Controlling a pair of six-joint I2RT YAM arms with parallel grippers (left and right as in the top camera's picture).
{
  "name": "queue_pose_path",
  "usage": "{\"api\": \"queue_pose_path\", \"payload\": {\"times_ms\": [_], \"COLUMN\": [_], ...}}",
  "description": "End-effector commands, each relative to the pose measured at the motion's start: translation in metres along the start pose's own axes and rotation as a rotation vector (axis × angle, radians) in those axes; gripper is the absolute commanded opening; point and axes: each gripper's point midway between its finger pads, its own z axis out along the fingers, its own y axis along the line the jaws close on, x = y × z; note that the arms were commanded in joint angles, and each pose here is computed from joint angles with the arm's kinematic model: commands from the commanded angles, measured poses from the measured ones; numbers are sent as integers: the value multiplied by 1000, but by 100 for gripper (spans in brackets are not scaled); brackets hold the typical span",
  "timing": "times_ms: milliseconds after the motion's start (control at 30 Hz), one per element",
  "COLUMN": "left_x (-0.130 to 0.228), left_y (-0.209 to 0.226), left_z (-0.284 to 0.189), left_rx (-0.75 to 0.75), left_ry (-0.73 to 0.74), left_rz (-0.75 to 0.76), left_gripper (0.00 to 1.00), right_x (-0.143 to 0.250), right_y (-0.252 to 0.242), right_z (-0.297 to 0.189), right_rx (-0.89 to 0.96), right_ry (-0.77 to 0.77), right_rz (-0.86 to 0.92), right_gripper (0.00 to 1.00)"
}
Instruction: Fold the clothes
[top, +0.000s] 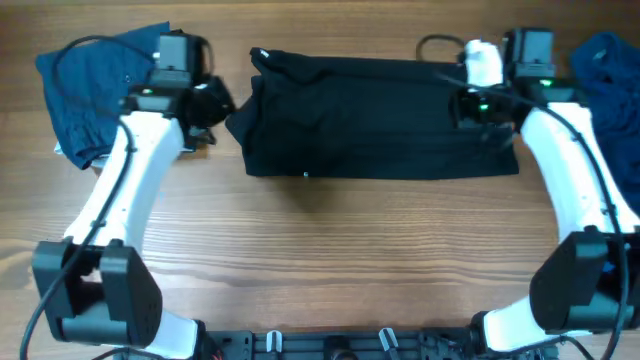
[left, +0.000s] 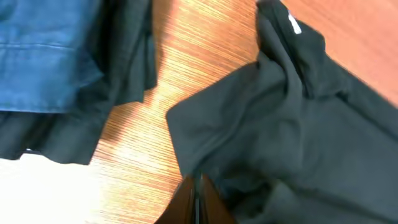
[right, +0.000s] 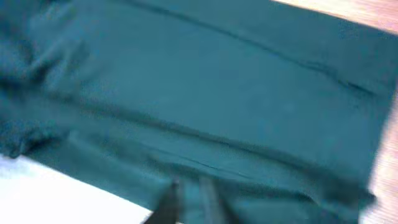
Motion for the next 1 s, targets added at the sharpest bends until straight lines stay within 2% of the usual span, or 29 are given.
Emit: {"api": "queue_pose_path", "payload": {"times_ms": [0, 33, 133, 233, 467, 633, 767, 800, 867, 933, 967], "left_x": [-4, -4, -3, -3, -1, 1, 2, 2, 2, 3, 5], "left_y": [3, 10, 28, 29, 31, 31, 32, 32, 32, 32, 32], "left_z": [-11, -10, -10, -10, -10, -10, -10, -10, -10, -10, -10], "left_rx": [139, 116, 53, 50, 44, 42, 39, 39, 38, 36, 35], "left_ry": [70, 74, 78, 77, 88, 93, 99, 99, 99, 103, 109], "left_rz": [-67, -79, -102, -103, -105, -106, -107, -107, -107, -107, -107], "left_gripper": [4, 4, 5, 10, 11, 11, 11, 11, 13, 13, 10], "right_x": [6, 10, 34, 61, 88, 63, 35, 29, 25, 35, 39], "right_y": [10, 11, 18, 22, 22, 12, 5, 4, 3, 5, 6], "right_z": [19, 24, 46, 86, 125, 144, 151, 152, 152, 151, 149], "right_rx": [-17, -26, -82, -120, -129, -99, -77, -74, -73, -75, -77], "right_ry": [49, 70, 171, 286, 385, 268, 150, 127, 112, 150, 171], "right_rz": [-59, 1, 43, 83, 150, 154, 204, 216, 212, 221, 227], "right_gripper": [11, 12, 4, 4, 4, 4, 12, 17, 23, 22, 21]}}
